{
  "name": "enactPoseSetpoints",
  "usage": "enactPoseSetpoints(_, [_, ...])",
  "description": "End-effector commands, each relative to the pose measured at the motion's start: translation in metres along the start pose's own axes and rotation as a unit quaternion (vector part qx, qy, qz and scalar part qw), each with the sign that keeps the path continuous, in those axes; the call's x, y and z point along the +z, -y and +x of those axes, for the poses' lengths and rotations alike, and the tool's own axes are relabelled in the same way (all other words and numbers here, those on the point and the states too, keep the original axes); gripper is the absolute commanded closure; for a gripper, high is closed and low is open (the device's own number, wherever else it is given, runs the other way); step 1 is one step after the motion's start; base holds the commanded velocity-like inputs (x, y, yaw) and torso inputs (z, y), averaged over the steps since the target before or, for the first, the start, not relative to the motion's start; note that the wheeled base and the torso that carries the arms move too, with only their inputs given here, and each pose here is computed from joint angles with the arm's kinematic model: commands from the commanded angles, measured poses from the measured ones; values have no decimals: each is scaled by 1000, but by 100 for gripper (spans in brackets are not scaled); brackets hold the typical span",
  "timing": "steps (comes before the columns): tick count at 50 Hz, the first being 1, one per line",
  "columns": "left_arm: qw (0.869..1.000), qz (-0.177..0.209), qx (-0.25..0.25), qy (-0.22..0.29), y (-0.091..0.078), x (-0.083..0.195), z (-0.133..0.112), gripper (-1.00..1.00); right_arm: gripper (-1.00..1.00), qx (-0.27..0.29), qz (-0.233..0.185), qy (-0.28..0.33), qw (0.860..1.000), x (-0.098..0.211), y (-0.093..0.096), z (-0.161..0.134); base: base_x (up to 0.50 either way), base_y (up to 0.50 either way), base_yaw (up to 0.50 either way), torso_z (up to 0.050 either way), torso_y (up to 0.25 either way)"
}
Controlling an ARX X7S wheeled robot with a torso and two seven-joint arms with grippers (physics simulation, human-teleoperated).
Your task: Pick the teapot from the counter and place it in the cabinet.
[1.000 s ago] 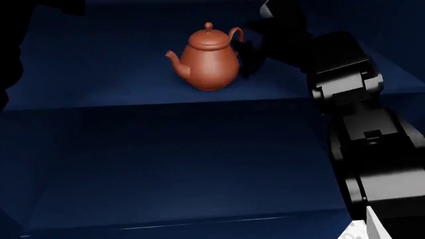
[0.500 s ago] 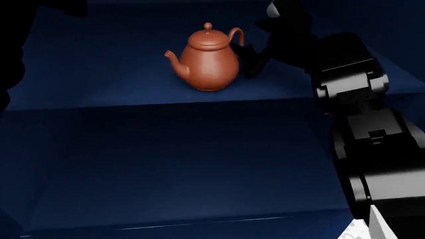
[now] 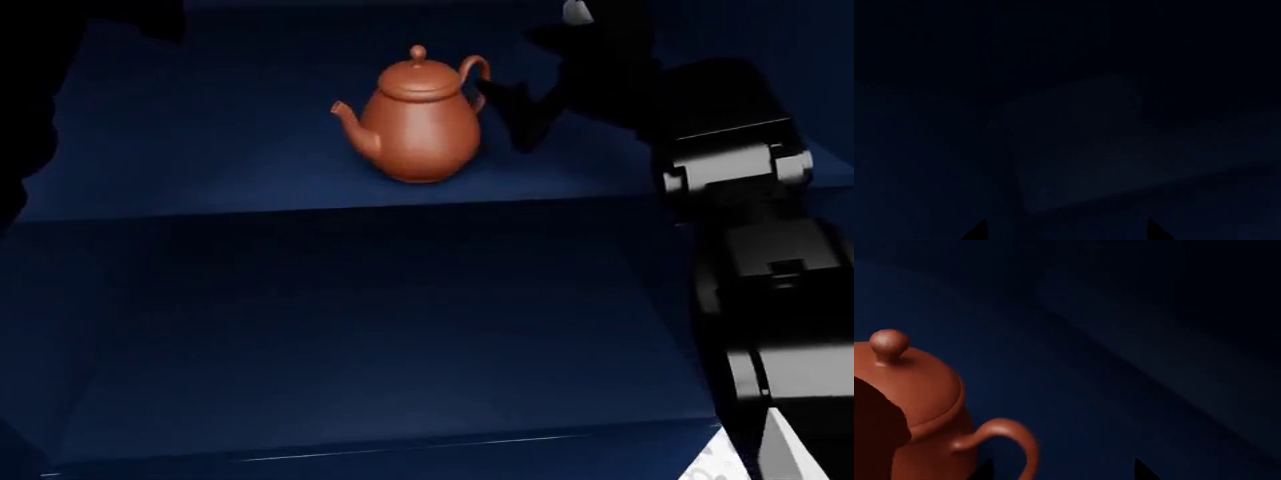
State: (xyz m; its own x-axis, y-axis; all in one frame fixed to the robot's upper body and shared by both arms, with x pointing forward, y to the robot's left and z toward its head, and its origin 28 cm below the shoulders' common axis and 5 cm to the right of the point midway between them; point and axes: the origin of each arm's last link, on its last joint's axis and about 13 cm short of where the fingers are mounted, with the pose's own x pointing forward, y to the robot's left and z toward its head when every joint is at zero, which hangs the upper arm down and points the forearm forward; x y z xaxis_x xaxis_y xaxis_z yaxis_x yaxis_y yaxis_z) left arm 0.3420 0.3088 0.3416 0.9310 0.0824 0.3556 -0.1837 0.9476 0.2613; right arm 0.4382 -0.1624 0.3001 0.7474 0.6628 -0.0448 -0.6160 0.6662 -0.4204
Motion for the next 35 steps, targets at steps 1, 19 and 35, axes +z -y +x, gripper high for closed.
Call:
enactPoseSetpoints(1, [999, 15, -28, -23, -2, 0, -7, -100, -100, 2, -3, 20, 1000, 5, 9, -9, 0, 0, 0, 0, 0])
enactPoseSetpoints(19, [990, -2, -135, -40, -2, 14, -23, -100, -100, 59, 38, 69, 995, 25, 19, -14, 0, 0, 0, 0, 0])
enactPoseSetpoints(35, [986, -47, -157, -26, 4, 22, -27, -100, -100, 129, 94, 62, 985, 31, 9, -21, 0, 0, 0, 0, 0])
